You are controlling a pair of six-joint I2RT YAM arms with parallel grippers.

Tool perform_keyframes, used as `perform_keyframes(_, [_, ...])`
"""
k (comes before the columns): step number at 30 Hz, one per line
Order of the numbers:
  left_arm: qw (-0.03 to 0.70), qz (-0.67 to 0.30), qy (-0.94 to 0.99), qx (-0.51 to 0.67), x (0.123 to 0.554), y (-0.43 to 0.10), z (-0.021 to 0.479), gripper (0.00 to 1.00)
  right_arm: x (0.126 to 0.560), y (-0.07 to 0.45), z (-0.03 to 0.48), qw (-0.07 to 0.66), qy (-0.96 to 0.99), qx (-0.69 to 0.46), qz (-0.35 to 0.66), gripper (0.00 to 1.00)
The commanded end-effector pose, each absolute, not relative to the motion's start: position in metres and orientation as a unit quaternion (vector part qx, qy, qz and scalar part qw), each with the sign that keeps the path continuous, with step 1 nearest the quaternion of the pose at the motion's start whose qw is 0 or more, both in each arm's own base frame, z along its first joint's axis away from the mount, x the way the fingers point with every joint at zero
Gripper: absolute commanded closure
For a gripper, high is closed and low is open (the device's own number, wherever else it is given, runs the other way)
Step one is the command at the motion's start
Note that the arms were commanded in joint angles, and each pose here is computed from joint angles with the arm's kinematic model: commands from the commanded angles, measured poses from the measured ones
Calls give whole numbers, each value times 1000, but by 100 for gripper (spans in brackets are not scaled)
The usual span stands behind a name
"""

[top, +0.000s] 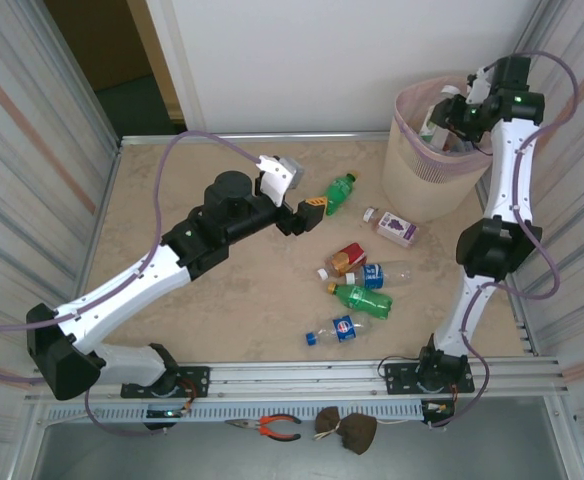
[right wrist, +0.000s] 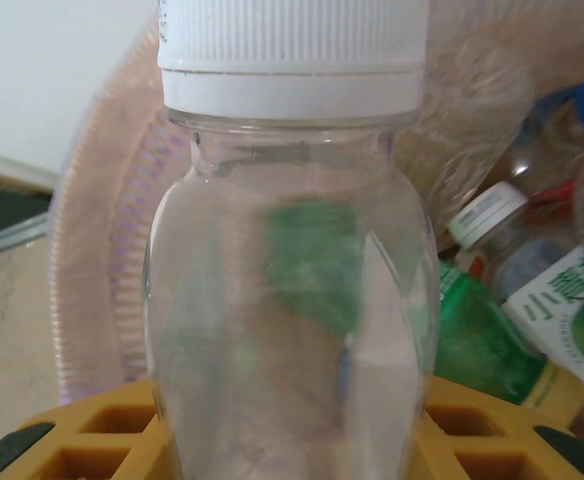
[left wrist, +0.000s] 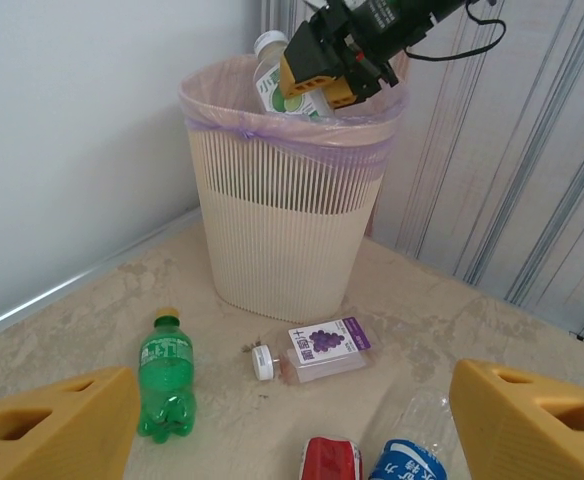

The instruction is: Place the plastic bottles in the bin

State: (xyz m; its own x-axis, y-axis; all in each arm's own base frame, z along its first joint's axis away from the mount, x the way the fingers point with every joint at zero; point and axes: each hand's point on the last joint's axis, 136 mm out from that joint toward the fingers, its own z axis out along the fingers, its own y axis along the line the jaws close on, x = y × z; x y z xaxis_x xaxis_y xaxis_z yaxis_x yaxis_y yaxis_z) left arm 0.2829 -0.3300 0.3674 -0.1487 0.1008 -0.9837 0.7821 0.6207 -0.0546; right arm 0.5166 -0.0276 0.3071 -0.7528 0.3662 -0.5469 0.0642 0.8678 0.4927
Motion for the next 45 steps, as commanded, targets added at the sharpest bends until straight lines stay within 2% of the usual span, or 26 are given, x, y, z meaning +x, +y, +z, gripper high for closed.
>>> perform_keyframes(1, [569, -297, 701, 310, 280, -325, 370, 19, 518, -10, 303, 315, 906, 78, 270, 57])
perform_keyframes(13, [559, -291, 712, 309, 283, -327, 363, 19, 537, 8, 224, 235, 925, 60, 293, 56])
perform_keyframes(20, [553, -294, 715, 311, 285, -331, 360, 19, 537, 4, 175, 183, 947, 72, 254, 54])
perform_keyframes(27, [548, -295, 719, 308, 285, -331, 356, 20, 537, -4, 149, 159, 958, 83, 225, 44])
perform_keyframes(32, [545, -297, 722, 306, 284, -331, 353, 20, 536, -5, 169, 176, 956, 85, 219, 38])
perform_keyframes(40, [539, -287, 727, 313, 290, -336, 345, 19, 527, -14, 243, 255, 942, 90, 198, 28])
perform_keyframes(45, [524, -257, 736, 343, 299, -343, 323, 18, 514, -21, 282, 294, 934, 92, 182, 27])
